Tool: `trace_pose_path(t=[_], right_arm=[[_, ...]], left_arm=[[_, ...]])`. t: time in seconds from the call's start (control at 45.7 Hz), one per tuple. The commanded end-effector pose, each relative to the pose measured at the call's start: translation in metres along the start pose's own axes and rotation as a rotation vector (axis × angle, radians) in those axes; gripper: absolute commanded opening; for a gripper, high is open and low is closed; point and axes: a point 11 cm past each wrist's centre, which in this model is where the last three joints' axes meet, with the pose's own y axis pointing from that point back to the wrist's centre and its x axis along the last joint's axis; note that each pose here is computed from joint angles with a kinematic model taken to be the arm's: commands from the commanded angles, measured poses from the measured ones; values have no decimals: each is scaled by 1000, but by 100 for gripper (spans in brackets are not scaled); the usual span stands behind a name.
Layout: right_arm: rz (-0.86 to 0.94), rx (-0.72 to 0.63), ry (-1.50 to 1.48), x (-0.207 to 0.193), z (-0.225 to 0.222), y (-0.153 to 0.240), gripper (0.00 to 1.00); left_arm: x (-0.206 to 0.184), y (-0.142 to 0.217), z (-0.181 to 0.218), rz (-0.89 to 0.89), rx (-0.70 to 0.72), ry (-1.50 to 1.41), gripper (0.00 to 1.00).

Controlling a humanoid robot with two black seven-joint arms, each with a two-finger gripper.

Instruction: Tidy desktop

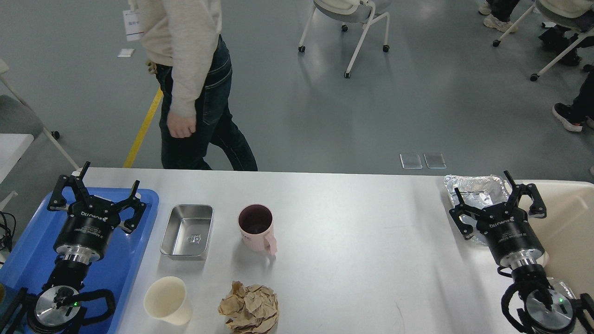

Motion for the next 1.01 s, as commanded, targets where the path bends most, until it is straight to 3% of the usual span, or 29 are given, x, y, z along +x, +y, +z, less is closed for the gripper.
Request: trace_pose_path(t=[0.0, 0.285, 0.723, 0.81, 0.985], right_arm=[[0, -1, 0, 0, 0, 0, 100], [0, -1, 0, 0, 0, 0, 100], [5, -9, -10, 1, 6, 2, 100], [5, -9, -10, 1, 6, 2, 100], [3, -12, -8, 1, 6, 1, 100]], left_arm=[[1, 0, 0, 2, 4, -4, 97], [3, -1, 11, 17, -9, -24, 97], [8, -6, 60, 122, -77, -134, 97], [-9, -5, 64, 87, -33, -196, 97], [-6, -2, 64, 115, 179, -497, 97]])
